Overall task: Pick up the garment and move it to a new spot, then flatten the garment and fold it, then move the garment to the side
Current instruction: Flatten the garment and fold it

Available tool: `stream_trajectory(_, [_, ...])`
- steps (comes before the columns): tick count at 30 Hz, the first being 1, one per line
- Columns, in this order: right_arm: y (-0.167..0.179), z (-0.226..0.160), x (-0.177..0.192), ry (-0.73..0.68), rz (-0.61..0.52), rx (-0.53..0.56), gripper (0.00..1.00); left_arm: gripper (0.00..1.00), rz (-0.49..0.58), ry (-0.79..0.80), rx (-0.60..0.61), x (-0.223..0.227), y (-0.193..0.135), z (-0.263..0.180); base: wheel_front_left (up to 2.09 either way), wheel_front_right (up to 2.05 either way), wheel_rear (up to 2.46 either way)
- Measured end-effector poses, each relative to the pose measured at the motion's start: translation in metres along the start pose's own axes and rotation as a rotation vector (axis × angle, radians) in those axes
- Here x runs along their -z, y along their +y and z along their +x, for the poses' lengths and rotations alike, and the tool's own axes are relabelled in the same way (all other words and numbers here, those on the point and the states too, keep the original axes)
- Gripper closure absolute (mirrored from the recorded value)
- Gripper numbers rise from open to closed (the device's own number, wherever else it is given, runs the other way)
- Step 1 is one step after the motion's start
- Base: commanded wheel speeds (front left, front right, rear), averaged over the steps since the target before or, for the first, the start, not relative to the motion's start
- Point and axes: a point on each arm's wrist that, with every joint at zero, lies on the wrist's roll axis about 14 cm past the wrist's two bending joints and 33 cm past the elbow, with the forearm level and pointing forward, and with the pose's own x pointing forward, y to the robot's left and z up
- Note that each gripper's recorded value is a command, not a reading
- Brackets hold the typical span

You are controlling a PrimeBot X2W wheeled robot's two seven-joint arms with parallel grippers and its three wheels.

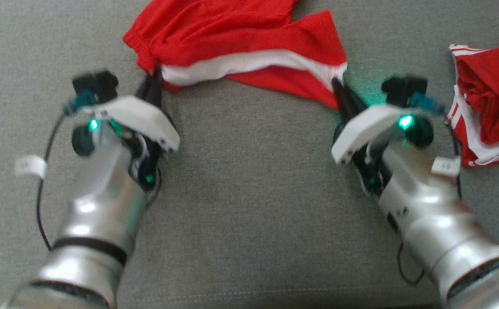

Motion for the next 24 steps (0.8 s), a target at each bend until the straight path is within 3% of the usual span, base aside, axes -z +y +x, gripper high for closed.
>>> stream_trajectory(8, [0.015, -0.035, 0.022, -0.049, 0.112, -0.023, 1.00, 1.00, -0.045, 0.005, 0.029, 0.043, -0.015, -0.056, 0.00, 0.00, 0.00])
stream_trajectory(11, [0.007, -0.059, 0.030, -0.083, 0.156, 0.002, 1.00, 1.00, -0.051, 0.014, 0.034, 0.060, -0.018, -0.085, 0.00, 0.00, 0.00])
stream_trajectory(18, [0.001, -0.130, 0.071, -0.067, 0.223, 0.062, 1.00, 1.00, -0.054, -0.031, -0.014, 0.062, -0.005, -0.141, 0.00, 0.00, 0.00])
stream_trajectory(24, [0.015, -0.180, 0.076, -0.033, 0.236, 0.085, 1.00, 1.00, -0.056, -0.007, -0.047, 0.062, -0.003, -0.178, 0.00, 0.00, 0.00])
